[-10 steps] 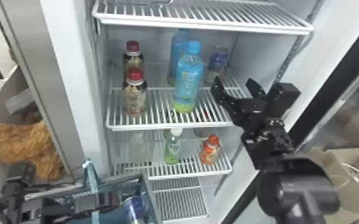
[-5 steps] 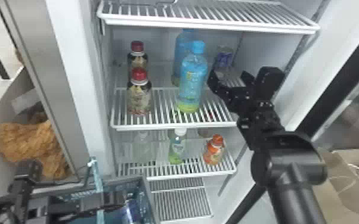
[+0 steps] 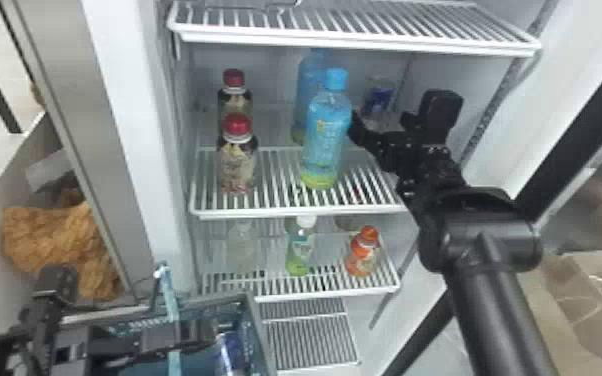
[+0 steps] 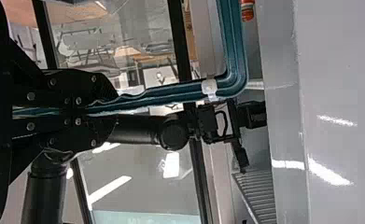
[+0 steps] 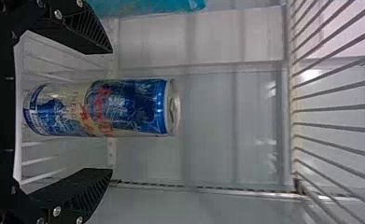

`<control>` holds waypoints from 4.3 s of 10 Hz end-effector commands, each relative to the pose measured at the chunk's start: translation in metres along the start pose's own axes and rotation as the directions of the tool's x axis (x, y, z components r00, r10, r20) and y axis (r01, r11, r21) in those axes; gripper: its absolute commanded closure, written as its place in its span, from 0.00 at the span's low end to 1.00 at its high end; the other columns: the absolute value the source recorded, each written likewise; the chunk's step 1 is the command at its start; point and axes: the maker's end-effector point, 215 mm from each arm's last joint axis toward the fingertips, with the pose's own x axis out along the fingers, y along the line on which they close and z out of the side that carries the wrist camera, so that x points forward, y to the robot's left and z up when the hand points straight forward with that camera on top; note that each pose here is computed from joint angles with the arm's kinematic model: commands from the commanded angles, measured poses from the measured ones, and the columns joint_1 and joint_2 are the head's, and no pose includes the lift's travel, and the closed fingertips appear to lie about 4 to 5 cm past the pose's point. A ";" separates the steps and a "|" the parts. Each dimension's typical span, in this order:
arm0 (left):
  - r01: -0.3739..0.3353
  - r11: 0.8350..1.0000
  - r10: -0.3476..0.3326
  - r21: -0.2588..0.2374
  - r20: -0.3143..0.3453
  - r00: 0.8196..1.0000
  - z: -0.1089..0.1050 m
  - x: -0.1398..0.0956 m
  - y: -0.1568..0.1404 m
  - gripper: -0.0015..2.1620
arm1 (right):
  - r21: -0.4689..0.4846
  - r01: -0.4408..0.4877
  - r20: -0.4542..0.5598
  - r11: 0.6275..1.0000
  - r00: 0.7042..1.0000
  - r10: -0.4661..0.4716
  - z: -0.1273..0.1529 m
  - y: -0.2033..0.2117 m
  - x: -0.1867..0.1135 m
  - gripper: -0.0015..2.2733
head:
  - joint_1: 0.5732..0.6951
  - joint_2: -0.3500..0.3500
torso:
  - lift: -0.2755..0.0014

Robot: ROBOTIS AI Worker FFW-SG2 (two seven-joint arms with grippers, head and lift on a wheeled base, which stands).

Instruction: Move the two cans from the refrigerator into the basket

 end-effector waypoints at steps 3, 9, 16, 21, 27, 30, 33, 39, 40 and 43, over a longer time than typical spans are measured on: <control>0.004 1.000 -0.004 -0.002 0.001 1.000 0.000 0.000 0.000 0.55 | -0.021 -0.013 -0.047 1.000 0.999 0.012 -0.008 0.008 0.023 0.07 | 1.00 0.28 | 0.91; 0.008 1.000 -0.008 -0.005 0.003 1.000 0.000 0.001 0.000 0.55 | -0.041 0.001 -0.070 0.999 0.998 -0.004 -0.011 -0.004 0.036 0.51 | 1.00 0.28 | 0.91; 0.011 1.000 -0.011 -0.006 0.008 1.000 -0.001 0.001 0.000 0.55 | -0.083 0.029 0.019 0.996 0.999 -0.028 0.012 -0.008 -0.006 0.56 | 1.00 0.26 | 0.91; 0.010 1.000 -0.010 -0.009 0.009 1.000 -0.002 0.001 0.001 0.55 | -0.045 0.001 0.017 0.999 1.000 0.000 0.022 0.006 -0.075 0.56 | 1.00 0.24 | 0.91; 0.009 1.000 -0.009 -0.017 0.008 1.000 -0.002 0.002 0.004 0.55 | -0.028 -0.003 -0.017 1.000 1.000 0.003 0.030 0.008 -0.176 0.56 | 1.00 0.23 | 0.91; 0.007 1.000 -0.007 -0.024 0.009 1.000 -0.004 0.001 0.005 0.55 | -0.010 -0.037 -0.084 0.999 0.996 0.036 0.014 0.020 -0.226 0.56 | 1.00 0.20 | 0.91; 0.009 1.000 -0.009 -0.022 0.007 1.000 -0.004 0.002 0.005 0.55 | 0.027 -0.093 -0.159 0.995 0.983 0.096 0.004 0.043 -0.285 0.56 | 1.00 0.20 | 0.91; 0.019 1.000 -0.019 -0.023 0.001 1.000 -0.005 0.006 0.003 0.55 | 0.161 -0.282 -0.408 0.946 0.853 0.324 -0.058 0.109 -0.368 0.56 | 1.00 0.29 | 0.91; 0.021 1.000 -0.021 -0.022 -0.001 1.000 -0.005 0.008 0.003 0.55 | 0.174 -0.297 -0.437 0.939 0.831 0.343 -0.073 0.109 -0.368 0.56 | 1.00 0.30 | 0.91; 0.048 0.998 -0.049 -0.028 -0.014 0.999 -0.008 0.015 -0.002 0.55 | 0.274 -0.358 -0.481 0.893 0.753 0.450 -0.114 0.136 -0.364 0.56 | 1.00 0.32 | 0.91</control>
